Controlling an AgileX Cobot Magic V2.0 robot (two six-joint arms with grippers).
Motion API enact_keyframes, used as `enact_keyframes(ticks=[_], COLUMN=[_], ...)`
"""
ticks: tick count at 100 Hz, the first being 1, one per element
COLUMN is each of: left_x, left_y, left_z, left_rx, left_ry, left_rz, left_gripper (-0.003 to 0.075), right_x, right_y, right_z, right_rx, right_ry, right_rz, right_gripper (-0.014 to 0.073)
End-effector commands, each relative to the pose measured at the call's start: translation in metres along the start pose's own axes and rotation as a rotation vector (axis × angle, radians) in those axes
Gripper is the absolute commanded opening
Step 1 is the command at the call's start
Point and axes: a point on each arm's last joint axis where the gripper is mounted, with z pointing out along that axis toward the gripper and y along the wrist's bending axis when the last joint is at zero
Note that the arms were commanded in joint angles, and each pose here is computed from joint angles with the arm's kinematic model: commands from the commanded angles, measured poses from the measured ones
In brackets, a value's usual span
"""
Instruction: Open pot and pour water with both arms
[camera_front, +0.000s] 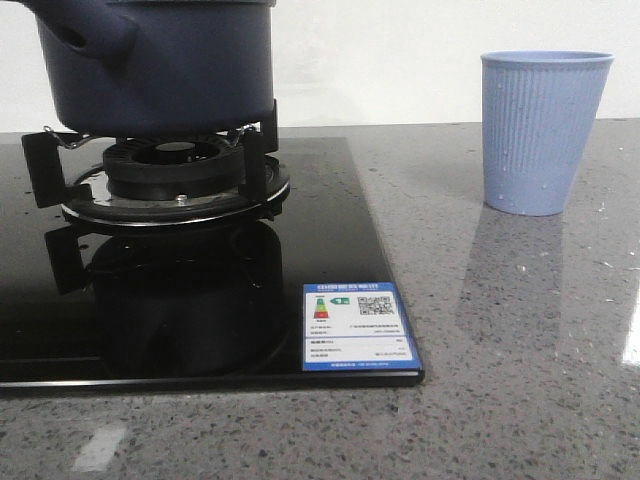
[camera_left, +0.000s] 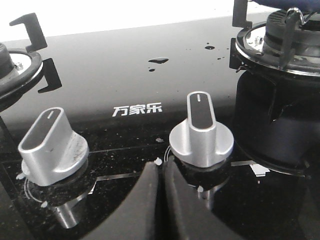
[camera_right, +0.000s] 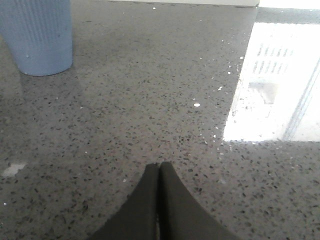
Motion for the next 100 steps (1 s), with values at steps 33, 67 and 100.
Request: enact_keyframes(ticks=[33,67,100], left_x=[-0.0015,-0.0015,-0.0015], left_y=[0.0010,0.0010,0.0010], left_z=[-0.0007,-0.0007,-0.0007], left_rx=[-0.018,-0.018,-0.018], left_ry=[-0.062,-0.062,-0.062], left_rz=[-0.017,-0.017,-0.017], left_gripper=[-0.0020,-0.0020,-0.0020], right_x=[0.0066,0.0066,0.0059], right_y=[0.0002,0.0002,-0.0007], right_z=[0.0013,0.0013,0.0013], right_rx=[0.005,0.005,0.016], right_ry=[-0.005,-0.005,-0.011], right_rz=[-0.001,-0.001,-0.035], right_gripper=[-0.0075,-0.0075,-0.0075])
